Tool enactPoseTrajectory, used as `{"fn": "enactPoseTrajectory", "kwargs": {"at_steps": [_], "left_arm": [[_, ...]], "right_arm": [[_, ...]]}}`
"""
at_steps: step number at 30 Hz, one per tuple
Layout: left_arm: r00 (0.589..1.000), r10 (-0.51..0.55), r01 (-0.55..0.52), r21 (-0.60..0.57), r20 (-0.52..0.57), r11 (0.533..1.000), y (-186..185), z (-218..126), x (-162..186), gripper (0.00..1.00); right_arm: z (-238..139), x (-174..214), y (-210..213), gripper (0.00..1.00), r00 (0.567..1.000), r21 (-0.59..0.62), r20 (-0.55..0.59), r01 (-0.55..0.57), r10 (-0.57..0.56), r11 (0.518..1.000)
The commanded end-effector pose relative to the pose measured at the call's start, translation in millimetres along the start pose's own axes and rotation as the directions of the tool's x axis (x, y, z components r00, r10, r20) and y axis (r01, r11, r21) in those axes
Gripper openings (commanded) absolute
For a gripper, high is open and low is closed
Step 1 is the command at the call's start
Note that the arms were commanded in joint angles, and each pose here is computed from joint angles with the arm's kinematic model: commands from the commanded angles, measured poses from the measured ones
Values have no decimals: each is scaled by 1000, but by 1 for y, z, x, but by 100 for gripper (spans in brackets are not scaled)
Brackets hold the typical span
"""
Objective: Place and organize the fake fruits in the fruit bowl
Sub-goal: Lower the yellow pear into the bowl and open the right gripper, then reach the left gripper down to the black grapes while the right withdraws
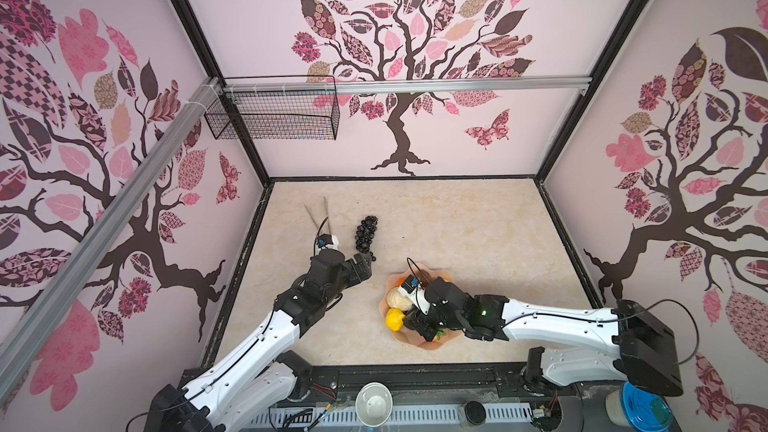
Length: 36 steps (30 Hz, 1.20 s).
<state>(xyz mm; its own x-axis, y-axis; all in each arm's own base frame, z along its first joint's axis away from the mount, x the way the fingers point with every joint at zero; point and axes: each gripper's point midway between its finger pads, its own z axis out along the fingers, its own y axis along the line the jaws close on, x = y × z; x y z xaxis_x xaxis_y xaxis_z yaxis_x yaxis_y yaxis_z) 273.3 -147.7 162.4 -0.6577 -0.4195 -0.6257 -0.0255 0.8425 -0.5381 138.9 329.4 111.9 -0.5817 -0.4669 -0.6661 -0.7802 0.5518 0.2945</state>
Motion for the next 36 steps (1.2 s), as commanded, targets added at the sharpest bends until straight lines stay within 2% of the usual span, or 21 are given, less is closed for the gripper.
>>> {"fn": "enactPoseTrajectory", "kwargs": {"at_steps": [1, 7, 11, 12, 15, 17, 19, 22, 24, 29, 31, 36], "left_arm": [[999, 54, -54, -36, 9, 998, 2, 1, -7, 92], [984, 164, -167, -52, -68, 985, -12, 15, -12, 92], [983, 173, -180, -148, -58, 973, -6, 23, -25, 91], [989, 143, -148, -195, -43, 969, 0, 24, -30, 91], [988, 152, -147, -215, 6, 965, -4, 35, -44, 91], [981, 190, -176, -266, 29, 948, -3, 44, -55, 92], [969, 246, -231, -336, 2, 913, 0, 59, -63, 92], [952, 300, -296, -414, -58, 860, 4, 86, -70, 95], [942, 320, -331, -417, -99, 847, 1, 105, -72, 97], [923, 358, -383, -444, -142, 810, 1, 143, -91, 98], [912, 379, -407, -438, -155, 802, -3, 155, -99, 94], [885, 406, -466, -464, -228, 754, -9, 181, -108, 74]], "right_arm": [[-13, -8, 4, 33, 999, -10, 33, -4, 4, 1000], [-38, -30, 3, 43, 996, 36, 92, -14, 11, 999], [-68, -50, -13, 51, 985, 152, 169, 5, -31, 988], [-77, -57, -19, 55, 978, 190, 206, 5, -44, 982], [-102, -73, -37, 64, 950, 286, 305, -20, -71, 958], [-117, -82, -48, 68, 928, 338, 366, -59, -74, 939], [-133, -88, -57, 74, 897, 375, 438, -116, -66, 920], [-148, -88, -67, 80, 848, 374, 529, -201, -31, 905], [-154, -84, -71, 84, 823, 360, 568, -244, -5, 900], [-158, -73, -73, 89, 800, 319, 599, -274, 31, 907], [-157, -69, -74, 89, 806, 320, 592, -269, 30, 908], [-151, -58, -75, 89, 824, 325, 567, -246, 20, 913]]}}
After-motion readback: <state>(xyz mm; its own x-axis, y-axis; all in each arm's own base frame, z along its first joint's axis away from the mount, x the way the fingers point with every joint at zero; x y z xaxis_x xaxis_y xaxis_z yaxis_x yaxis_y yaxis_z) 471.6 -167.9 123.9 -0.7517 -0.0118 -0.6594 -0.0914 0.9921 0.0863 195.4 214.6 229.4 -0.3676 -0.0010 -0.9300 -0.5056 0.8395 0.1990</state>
